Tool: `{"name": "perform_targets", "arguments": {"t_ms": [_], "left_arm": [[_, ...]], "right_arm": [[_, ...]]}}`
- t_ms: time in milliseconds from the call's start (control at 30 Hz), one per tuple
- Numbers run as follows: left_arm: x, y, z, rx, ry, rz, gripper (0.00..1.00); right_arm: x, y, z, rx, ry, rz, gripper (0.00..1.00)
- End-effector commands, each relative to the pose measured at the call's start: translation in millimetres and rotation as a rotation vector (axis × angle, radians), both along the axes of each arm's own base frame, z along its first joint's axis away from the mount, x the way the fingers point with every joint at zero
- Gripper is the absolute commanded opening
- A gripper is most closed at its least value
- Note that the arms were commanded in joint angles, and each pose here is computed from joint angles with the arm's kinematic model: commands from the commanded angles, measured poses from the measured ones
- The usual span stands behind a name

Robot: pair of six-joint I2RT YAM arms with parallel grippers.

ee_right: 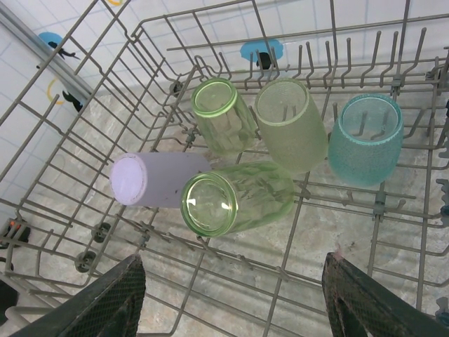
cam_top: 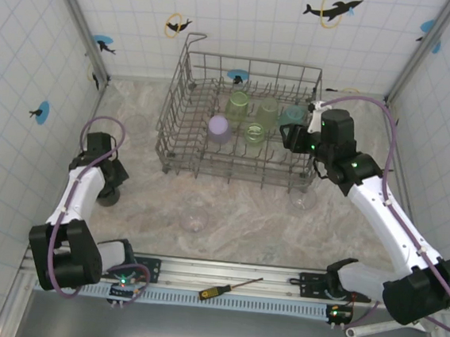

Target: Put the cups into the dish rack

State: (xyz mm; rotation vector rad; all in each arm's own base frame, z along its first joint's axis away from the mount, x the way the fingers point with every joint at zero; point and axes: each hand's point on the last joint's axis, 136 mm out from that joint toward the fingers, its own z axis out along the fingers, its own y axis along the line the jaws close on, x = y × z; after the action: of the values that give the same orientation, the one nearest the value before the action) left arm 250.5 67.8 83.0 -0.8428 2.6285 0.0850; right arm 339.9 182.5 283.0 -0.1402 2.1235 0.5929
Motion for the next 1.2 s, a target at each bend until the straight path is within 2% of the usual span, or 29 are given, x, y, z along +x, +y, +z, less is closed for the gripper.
{"name": "perform_targets", "arguments": {"t_ms": [0,167,200,367,733,1067,1167], "left_arm": [[11,-3,28,-0.023,-0.067,0.002,0.0],[27,-6,80,-0.035,-0.184,-0.013,0.0],[35,-8,101,-0.049,-0.244,-0.02,0.0],[47,-24,155,-0.127,-0.419,-0.041,0.0],[71,-60,251,-0.319,-0.7,-0.147,0.0],[95,-100,318,-0.648,-0.988,-0.264,0.0],[101,-111,338,-0.719,-1.042,-0.311,0.0]], "right_arm": [[-3,1,17,0.027,-0.051,0.004,0.69],[-6,1,12,0.029,-0.041,0.011,0.69],[-7,1,11,0.028,-0.04,0.011,0.69],[-9,0,9,0.029,-0.042,0.013,0.7],[-6,9,7,0.06,-0.034,0.056,0.71],[7,41,13,0.228,-0.001,0.151,0.72],[12,52,15,0.305,0.022,0.195,0.72]]}}
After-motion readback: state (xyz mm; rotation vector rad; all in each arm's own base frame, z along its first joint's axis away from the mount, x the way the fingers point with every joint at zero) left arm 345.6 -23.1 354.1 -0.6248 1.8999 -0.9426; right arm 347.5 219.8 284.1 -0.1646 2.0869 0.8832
